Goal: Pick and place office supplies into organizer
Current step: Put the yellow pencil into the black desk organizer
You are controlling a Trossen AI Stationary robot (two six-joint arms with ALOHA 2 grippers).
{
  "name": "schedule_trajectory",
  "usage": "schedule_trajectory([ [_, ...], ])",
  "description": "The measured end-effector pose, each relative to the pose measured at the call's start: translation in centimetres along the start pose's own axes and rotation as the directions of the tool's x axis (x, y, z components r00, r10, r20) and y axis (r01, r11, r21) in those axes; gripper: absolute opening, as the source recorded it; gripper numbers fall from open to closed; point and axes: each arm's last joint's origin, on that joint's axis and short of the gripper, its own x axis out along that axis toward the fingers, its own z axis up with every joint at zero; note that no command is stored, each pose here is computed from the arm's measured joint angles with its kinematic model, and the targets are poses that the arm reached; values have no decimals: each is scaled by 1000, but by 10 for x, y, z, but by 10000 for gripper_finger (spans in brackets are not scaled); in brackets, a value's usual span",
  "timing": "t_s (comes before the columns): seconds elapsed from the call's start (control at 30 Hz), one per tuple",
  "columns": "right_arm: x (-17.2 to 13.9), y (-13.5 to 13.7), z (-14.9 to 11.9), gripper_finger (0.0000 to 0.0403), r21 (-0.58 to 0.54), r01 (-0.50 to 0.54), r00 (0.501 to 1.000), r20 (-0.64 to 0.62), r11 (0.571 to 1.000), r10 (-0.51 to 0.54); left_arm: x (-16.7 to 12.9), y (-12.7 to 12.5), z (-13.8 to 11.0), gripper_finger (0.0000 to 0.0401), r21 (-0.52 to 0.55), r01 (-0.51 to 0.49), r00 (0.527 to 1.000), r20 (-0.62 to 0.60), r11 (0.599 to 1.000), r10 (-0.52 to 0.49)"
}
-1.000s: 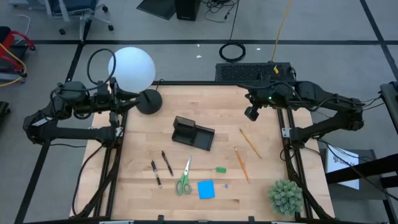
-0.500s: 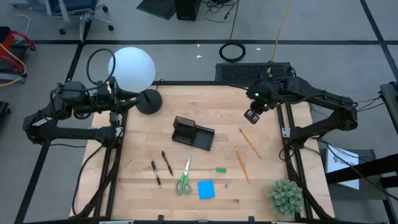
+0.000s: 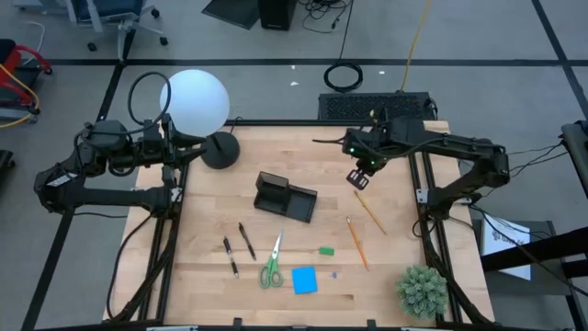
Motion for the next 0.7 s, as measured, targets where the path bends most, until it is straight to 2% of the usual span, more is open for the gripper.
schedule_trajectory([
  [0.2, 1, 10, -1, 0, -3, -17, 1000, 19, 1000, 18, 0, 0, 0, 127, 0, 0, 1000, -1, 1000, 0],
  [0.33, 10, 15, -6, 0, 18, -7, 1000, -11, 1000, 7, 0, 0, 0, 127, 2, 0, 1000, -1, 1000, 0],
  [0.47, 30, 19, -17, 0, 19, 12, 997, -82, 1000, -10, 0, 0, 0, 127, 2, 0, 1000, -1, 1000, 0],
  [0.7, 73, 26, -30, 0, 33, -96, 980, -175, 995, 100, 0, 0, 0, 127, 20, 0, 1000, -1, 1000, 0],
])
